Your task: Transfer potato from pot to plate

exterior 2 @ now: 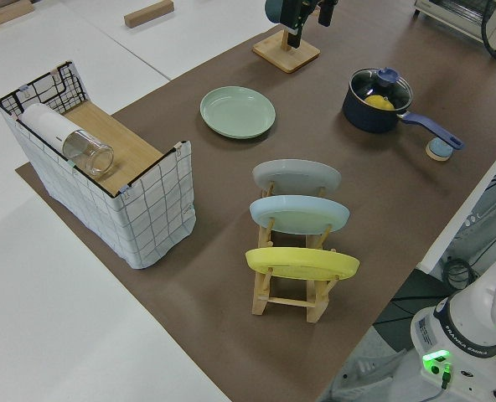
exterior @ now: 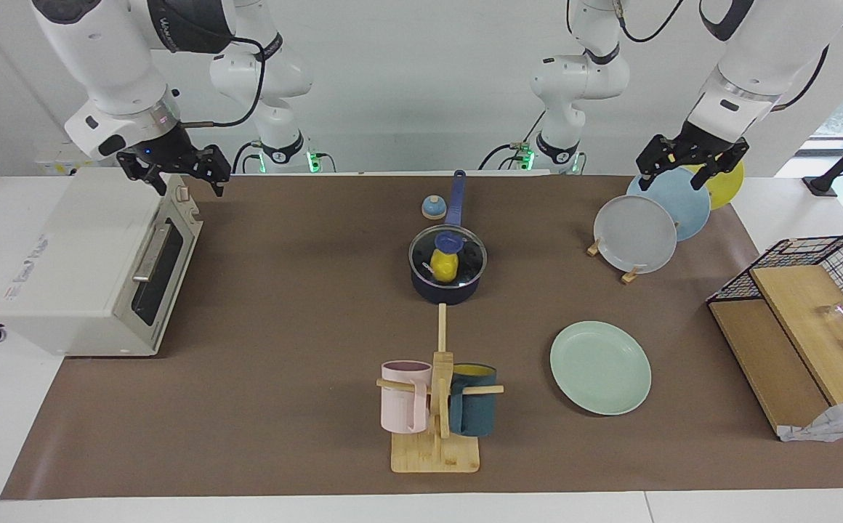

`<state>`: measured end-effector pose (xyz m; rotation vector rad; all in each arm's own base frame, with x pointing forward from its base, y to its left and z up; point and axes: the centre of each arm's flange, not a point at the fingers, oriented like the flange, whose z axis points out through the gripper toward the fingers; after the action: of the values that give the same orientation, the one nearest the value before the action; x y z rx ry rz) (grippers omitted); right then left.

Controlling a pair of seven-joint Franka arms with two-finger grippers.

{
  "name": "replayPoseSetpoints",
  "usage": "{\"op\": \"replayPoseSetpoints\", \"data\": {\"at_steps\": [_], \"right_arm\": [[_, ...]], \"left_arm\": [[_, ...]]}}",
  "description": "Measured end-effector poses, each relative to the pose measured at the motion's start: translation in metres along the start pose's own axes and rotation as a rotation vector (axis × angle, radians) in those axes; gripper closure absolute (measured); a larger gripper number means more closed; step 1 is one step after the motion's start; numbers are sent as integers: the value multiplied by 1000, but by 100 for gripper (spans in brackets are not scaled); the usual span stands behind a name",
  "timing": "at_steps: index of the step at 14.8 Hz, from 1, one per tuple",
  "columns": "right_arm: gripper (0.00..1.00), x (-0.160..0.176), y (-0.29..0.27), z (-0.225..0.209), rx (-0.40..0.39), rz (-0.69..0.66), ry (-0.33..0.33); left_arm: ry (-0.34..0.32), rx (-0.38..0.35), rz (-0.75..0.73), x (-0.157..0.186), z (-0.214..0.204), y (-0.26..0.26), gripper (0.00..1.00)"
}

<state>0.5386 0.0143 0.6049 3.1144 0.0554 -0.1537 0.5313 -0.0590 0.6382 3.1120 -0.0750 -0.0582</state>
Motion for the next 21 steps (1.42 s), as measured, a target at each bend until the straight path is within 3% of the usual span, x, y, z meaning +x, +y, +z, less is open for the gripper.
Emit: {"op": "replayPoseSetpoints", "data": {"at_steps": [3, 7, 13, 17, 21], "right_arm": [[0, 3, -53, 0, 38, -63, 33], [0, 0, -194, 20, 35, -100, 55], [0, -16, -394, 86, 63, -35, 92], [0, -21, -435, 130, 30, -78, 134], [0, -8, -436, 172, -27, -93, 142]], "left_arm": [[0, 0, 0, 0, 0, 0, 0], [0, 0, 0, 0, 0, 0, 0], [0, 0, 1, 0, 0, 1, 0], [0, 0, 1, 0, 0, 1, 0], [0, 0, 2, 0, 0, 1, 0]]}}
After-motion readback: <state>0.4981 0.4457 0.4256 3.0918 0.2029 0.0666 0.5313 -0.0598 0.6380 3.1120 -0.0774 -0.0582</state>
